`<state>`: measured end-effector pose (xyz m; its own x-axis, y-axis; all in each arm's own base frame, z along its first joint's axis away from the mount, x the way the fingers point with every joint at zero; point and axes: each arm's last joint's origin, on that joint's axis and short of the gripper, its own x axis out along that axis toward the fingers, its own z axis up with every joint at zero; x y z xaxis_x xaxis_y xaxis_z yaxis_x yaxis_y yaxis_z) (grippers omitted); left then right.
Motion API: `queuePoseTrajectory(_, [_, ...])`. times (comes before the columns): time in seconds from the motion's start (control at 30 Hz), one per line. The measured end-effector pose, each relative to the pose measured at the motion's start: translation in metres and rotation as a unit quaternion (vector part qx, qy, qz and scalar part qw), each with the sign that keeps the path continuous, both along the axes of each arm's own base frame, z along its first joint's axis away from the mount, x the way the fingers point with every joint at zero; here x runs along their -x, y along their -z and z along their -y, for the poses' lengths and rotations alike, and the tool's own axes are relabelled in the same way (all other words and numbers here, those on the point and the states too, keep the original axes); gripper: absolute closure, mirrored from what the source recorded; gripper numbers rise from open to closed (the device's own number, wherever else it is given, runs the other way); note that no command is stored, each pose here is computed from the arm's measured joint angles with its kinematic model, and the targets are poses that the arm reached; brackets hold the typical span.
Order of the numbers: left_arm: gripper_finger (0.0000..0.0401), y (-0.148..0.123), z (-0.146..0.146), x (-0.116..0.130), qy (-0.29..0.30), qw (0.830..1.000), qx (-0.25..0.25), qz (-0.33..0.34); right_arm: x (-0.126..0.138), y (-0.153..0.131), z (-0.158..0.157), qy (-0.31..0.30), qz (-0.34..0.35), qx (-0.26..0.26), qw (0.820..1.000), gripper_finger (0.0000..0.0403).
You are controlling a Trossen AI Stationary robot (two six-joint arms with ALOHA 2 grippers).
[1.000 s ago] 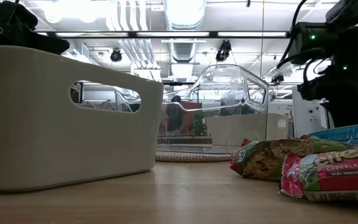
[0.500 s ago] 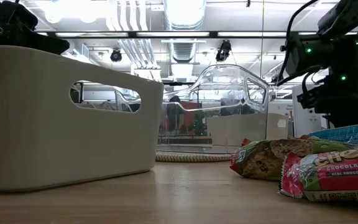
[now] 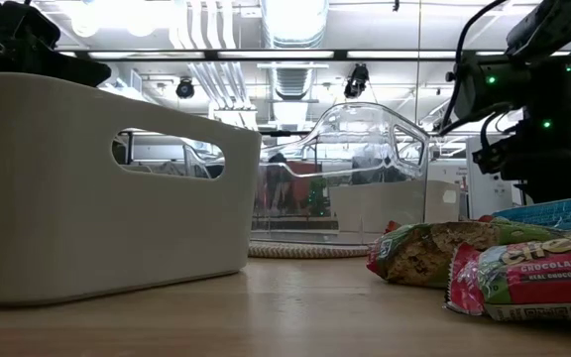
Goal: Pick and place Granola Bars by type
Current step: Put the red granola bar into the gray bin
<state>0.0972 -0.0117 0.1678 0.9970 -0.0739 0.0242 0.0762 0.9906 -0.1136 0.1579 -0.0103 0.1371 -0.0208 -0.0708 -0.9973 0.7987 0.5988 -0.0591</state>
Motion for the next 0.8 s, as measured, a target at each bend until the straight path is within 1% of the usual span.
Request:
queuePoseTrajectory(0.23, [0.0401,0.0000,0.0000,0.0000,0.000,1.000,0.000,0.000,-0.0012,0.0005,-0.0002,-0.002,0.007,-0.004,1.000,0.0232])
queuePoseTrajectory(0.63, [0.0401,0.0000,0.0000,0.0000,0.000,1.000,0.000,0.000,-0.0030,0.0011,-0.0007,-0.002,0.018,-0.014,1.000,0.0321])
queuePoseTrajectory(0.8, [0.0401,-0.0001,0.0000,0.0000,0.000,1.000,0.000,0.000,-0.0033,0.0010,-0.0007,-0.002,0.020,-0.014,1.000,0.0347])
